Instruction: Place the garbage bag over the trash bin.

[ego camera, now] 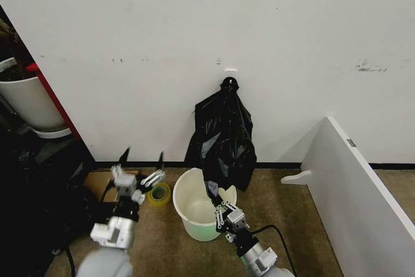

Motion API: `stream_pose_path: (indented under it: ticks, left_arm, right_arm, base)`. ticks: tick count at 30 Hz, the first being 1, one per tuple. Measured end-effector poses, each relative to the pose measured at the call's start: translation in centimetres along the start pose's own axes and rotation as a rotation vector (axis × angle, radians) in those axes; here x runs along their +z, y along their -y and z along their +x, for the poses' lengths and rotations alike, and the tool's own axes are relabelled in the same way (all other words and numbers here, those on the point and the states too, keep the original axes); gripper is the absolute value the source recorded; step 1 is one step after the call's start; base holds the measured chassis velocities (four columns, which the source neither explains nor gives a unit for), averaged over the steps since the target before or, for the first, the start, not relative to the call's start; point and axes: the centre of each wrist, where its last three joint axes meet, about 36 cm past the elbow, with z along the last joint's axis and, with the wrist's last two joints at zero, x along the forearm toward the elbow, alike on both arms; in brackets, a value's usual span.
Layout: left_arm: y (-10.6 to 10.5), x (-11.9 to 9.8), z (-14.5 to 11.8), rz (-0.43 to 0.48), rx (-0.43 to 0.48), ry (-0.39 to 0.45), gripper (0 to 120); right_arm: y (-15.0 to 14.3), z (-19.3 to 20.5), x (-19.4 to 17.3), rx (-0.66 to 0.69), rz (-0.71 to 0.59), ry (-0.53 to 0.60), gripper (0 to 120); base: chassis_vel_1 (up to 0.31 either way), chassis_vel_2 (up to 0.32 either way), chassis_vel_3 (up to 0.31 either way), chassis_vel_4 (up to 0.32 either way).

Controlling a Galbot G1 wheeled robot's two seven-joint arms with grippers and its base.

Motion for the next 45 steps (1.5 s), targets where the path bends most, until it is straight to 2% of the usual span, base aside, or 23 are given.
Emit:
stream_pose_path:
  ticks: [2,4,7,8,10,11,12,14,17,21,30,32,38,42,44,45]
  left_arm:
    - [-1.9,-3.2,-2.6,0.026,0.171,0.011,100]
    - [-2.3,-3.7,-3.0,0.032,0.196,0.009,100]
    - [-3.6,-6.0,-4.2,0.046,0.307,-0.024,100]
    - [-4.0,-6.6,-4.9,0.036,0.362,-0.057,100]
    - [-4.3,-6.3,-6.5,-0.008,0.435,-0.148,100]
    - [-4.3,-6.3,-6.5,-0.008,0.435,-0.148,100]
    - [-4.1,-5.9,-7.4,-0.013,0.442,-0.191,100]
    - [-4.0,-5.5,-9.2,-0.022,0.432,-0.220,100]
    - [-4.1,-4.3,-11.3,-0.024,0.427,-0.240,100]
    - [-3.8,-3.1,-12.7,-0.014,0.434,-0.239,100]
    - [-3.6,-2.3,-13.5,-0.011,0.497,-0.253,100]
    - [-3.4,-2.3,-13.9,-0.008,0.522,-0.255,97]
    - [-2.9,-1.1,-13.7,-0.011,0.553,-0.299,94]
    - [-2.0,-0.3,-14.2,0.021,0.554,-0.317,79]
    - [-1.9,-0.2,-14.3,0.026,0.553,-0.319,77]
    - [-1.7,-0.2,-14.4,0.034,0.554,-0.323,69]
  right_arm:
    - [0.3,-0.3,0.0,-0.002,0.035,0.007,0]
    - [0.3,-0.3,0.1,-0.002,0.039,0.008,0]
    - [0.4,-0.6,0.3,-0.008,0.054,0.010,0]
    - [0.4,-0.7,0.3,-0.010,0.058,0.010,0]
    - [0.4,-0.8,0.3,-0.011,0.066,0.014,0]
    - [0.4,-0.8,0.3,-0.011,0.066,0.014,0]
    - [0.4,-0.8,0.3,-0.010,0.067,0.017,0]
    - [0.4,-0.9,0.2,-0.005,0.068,0.021,0]
    - [0.4,-1.0,0.3,0.002,0.071,0.027,0]
    - [0.2,-1.1,0.5,0.005,0.073,0.029,0]
    - [0.0,-1.1,0.5,0.012,0.064,0.038,0]
    - [0.3,-0.9,0.5,0.009,0.066,0.034,0]
    - [0.4,-0.7,0.1,0.004,0.073,0.042,0]
    - [0.5,-0.5,0.1,0.003,0.080,0.045,0]
    - [0.5,-0.6,0.0,0.003,0.081,0.045,0]
    - [0.5,-0.6,0.0,0.002,0.084,0.047,0]
  base:
    - [0.000,0.000,0.000,0.000]
    - [0.000,0.000,0.000,0.000]
    - [0.000,0.000,0.000,0.000]
    - [0.000,0.000,0.000,0.000]
    - [0.000,0.000,0.000,0.000]
    - [0.000,0.000,0.000,0.000]
    - [0.000,0.000,0.000,0.000]
    - [0.000,0.000,0.000,0.000]
    - [0.000,0.000,0.000,0.000]
    - [0.000,0.000,0.000,0.000]
    - [0.000,0.000,0.000,0.000]
    - [0.000,0.000,0.000,0.000]
    - [0.000,0.000,0.000,0.000]
    - [0.000,0.000,0.000,0.000]
    - [0.000,0.000,0.000,0.000]
    - [0.000,0.000,0.000,0.000]
